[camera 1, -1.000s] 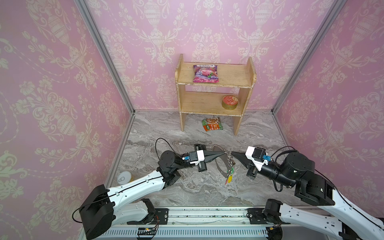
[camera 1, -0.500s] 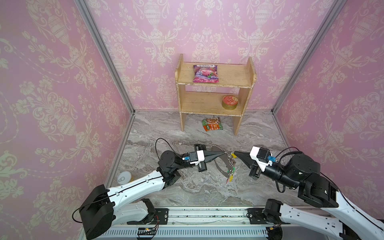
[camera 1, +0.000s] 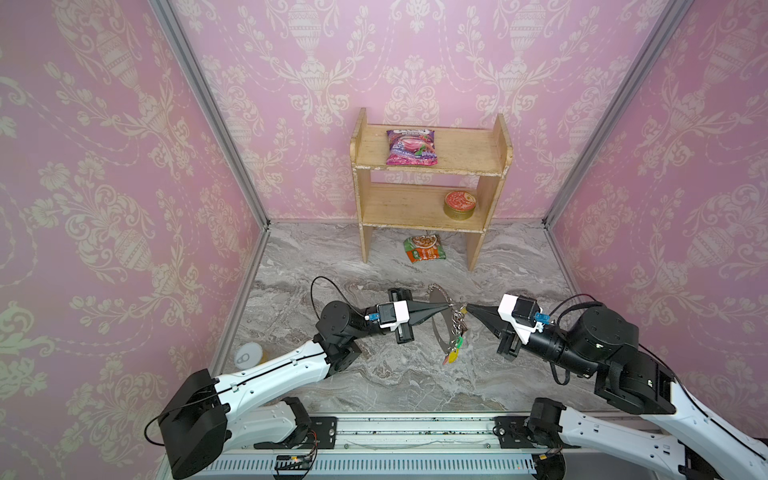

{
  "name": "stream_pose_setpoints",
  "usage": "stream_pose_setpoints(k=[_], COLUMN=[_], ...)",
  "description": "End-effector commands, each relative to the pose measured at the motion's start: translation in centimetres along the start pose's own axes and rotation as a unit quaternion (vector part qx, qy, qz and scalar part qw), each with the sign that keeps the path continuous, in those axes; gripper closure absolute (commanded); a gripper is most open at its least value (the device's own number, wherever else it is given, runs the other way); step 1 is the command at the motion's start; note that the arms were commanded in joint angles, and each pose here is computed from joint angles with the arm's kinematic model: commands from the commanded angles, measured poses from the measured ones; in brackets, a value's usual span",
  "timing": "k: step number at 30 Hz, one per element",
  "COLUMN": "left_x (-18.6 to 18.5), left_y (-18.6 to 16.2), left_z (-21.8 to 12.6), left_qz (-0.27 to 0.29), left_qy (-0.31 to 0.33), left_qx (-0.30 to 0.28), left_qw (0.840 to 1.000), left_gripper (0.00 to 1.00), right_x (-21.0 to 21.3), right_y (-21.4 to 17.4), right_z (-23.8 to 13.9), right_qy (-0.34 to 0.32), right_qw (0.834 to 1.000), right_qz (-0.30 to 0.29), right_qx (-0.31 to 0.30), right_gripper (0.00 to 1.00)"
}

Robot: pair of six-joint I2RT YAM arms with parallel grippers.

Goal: Put the keys on the keyring

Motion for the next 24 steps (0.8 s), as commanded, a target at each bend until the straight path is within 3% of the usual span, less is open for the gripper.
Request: stream_pose_setpoints(k=[1,24], left_x=[-0.15,-0.48], left_y=[1.18,1.34], left_z=[-0.14,-0.17], left_qz=[0.026,0.023], left_qy=[-0.005,-0.015], left_qx=[-0.017,-0.019], left_qw=[0.999,0.999], left_gripper=[1.0,1.0], right_x=[0.07,-0.17], right_y=[0.55,0.75], right_z=[-0.02,0.1], right_qy=[0.006,0.0], right_qw=[1.0,1.0], right_qz=[0.007,0.005], right_qx=[-0.011,-0.013], right_gripper=[1.0,1.0])
Point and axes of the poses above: each gripper's point midway between its finger pads, its own z axis out along the fingers, its own x axis along the line the jaws close on, y = z × x, the point moved 2 cm from there along -z, back along the fingers, and after that the axes turned 8 degrees about -z, right-handed, at the moved point
